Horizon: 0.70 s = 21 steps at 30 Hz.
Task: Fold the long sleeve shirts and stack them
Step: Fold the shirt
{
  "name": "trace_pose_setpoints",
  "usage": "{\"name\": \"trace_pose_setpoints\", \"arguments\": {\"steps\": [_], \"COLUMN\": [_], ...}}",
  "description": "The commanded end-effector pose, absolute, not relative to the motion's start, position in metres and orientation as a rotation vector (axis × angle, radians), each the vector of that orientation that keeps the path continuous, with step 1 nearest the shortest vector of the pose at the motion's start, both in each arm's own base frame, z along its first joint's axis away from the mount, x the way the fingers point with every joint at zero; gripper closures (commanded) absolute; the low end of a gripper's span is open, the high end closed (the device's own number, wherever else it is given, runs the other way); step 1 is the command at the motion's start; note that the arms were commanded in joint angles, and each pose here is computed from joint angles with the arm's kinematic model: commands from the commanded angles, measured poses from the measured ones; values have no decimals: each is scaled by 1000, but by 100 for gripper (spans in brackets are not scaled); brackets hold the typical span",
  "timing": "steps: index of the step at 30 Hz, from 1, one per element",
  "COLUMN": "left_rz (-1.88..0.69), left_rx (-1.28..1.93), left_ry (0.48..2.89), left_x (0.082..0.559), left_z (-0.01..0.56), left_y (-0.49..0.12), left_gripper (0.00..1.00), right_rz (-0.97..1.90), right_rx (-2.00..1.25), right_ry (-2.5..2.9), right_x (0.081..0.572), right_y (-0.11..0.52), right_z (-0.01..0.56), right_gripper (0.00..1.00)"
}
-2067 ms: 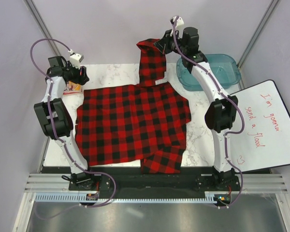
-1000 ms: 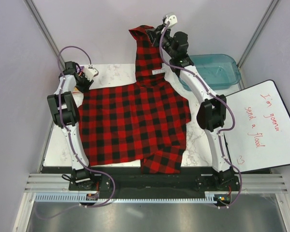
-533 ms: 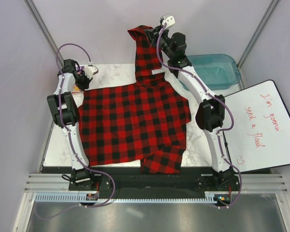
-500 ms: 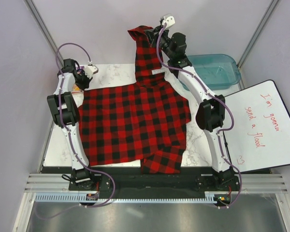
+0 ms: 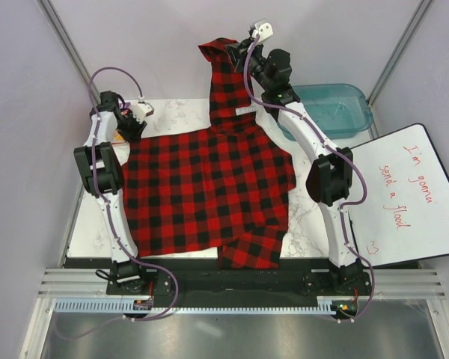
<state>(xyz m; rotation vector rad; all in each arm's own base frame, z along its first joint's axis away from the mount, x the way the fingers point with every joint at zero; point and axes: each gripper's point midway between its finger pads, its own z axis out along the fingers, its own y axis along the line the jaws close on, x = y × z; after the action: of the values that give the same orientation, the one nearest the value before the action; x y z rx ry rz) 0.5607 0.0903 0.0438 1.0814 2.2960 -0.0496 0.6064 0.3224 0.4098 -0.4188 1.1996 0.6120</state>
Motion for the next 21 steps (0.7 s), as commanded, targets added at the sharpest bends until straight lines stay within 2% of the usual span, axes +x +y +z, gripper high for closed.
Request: {"name": "trace_pose_setpoints", "arguments": {"steps": [1, 6, 8, 12, 15, 21], "left_rz": [-45, -67, -82, -142, -164, -107], "left_rx": [1067, 1048, 1049, 1054, 1030, 893], "left_ry": [2342, 2433, 2464, 2489, 2472, 2343], "left_x": [560, 548, 544, 534, 539, 577], "left_z": [31, 7, -2, -8, -3, 51], "left_y": [102, 113, 115, 109, 105, 104], "left_gripper": [57, 59, 64, 77, 98, 98], "right_rz": [615, 621, 628, 636, 628, 600], "right_rx": [-435, -445, -452, -466, -464, -447], "right_ry": [1096, 1108, 1110, 1109, 1101, 1068], "right_x": [585, 585, 584, 582, 583, 583], "right_y": [318, 319, 321, 325, 325, 319], "right_z": [457, 451, 450, 449, 450, 462], "right_gripper": [100, 100, 100, 100, 100, 100]}}
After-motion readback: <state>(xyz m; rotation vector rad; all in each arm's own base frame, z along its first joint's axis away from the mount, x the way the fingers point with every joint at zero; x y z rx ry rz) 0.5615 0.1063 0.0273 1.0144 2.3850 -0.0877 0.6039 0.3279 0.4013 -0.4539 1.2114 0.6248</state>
